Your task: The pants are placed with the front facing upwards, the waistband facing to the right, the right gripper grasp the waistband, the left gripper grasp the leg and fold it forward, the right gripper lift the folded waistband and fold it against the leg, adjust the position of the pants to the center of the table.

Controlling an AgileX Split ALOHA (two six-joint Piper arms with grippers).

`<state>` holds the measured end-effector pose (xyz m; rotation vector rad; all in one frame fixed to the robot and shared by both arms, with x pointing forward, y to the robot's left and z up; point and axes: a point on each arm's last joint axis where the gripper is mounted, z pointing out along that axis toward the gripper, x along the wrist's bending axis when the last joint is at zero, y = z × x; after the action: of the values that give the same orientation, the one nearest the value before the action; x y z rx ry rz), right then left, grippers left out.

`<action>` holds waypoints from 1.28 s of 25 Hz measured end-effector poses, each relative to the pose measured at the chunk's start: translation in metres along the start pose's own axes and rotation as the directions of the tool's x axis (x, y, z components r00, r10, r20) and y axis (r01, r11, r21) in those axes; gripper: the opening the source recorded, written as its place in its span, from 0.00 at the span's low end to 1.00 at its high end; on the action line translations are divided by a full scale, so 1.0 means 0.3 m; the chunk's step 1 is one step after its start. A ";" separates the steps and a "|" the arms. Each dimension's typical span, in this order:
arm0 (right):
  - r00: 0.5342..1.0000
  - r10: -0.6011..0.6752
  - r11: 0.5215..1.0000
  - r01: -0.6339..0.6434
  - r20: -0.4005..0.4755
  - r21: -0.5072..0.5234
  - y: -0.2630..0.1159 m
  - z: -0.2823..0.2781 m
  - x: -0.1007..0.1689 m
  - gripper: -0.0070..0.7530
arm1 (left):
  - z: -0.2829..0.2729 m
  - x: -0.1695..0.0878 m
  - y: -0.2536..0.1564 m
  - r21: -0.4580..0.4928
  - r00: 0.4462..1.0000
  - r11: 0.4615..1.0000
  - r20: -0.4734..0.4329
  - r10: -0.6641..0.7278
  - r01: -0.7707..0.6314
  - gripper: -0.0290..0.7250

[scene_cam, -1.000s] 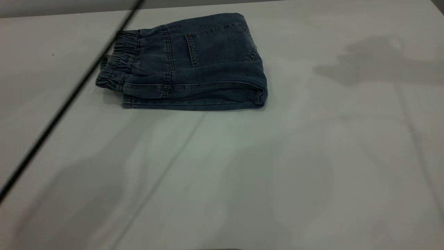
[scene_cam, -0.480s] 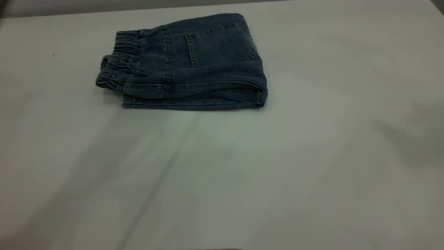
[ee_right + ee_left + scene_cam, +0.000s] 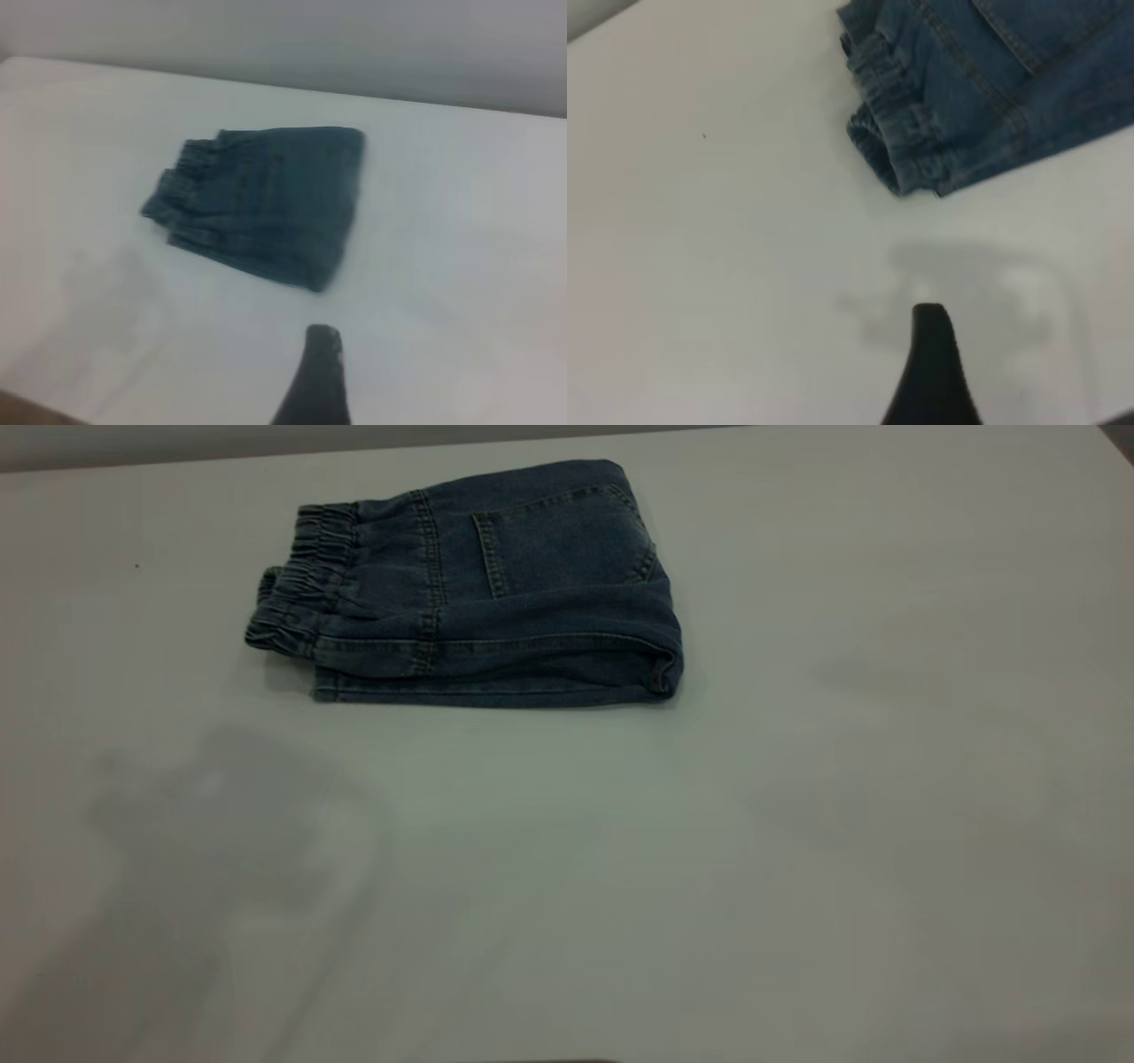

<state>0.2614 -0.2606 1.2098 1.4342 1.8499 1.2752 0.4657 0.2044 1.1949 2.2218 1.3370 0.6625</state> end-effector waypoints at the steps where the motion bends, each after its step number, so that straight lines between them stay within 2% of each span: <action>1: 1.000 0.007 1.000 -0.007 0.025 -0.005 -0.028 -0.013 0.001 0.78 | -0.032 -0.001 -0.029 -0.016 1.000 1.000 0.010 -0.009 0.009 0.71; 5: 0.995 0.045 0.999 -0.043 0.094 -0.023 -0.114 -0.038 -0.004 0.78 | -0.126 -0.003 -0.170 -0.056 1.000 0.998 0.023 -0.021 0.023 0.71; 9: 0.992 0.069 0.997 -0.071 0.109 0.017 -0.185 -0.005 -0.020 0.78 | -0.198 -0.009 -0.324 -0.103 0.999 0.994 0.037 -0.033 0.036 0.71; 19: 0.984 0.036 0.988 -0.062 0.177 0.145 -0.404 0.100 -0.081 0.78 | -0.184 -0.045 -0.675 -0.133 0.998 0.990 0.053 -0.038 0.045 0.71; 24: 0.980 -0.002 0.981 -0.037 0.199 0.193 -0.469 0.157 -0.116 0.78 | -0.142 -0.059 -0.771 -0.125 0.998 0.991 0.053 -0.038 0.044 0.71; 32: 0.983 -0.047 0.977 0.008 0.180 0.213 -0.508 0.206 -0.148 0.78 | -0.074 -0.072 -0.816 -0.072 0.996 0.995 0.059 -0.067 0.071 0.71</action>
<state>0.2524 -0.2814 1.0410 1.5720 1.9166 0.9193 0.2781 0.2911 1.0602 2.1099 1.3330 0.6103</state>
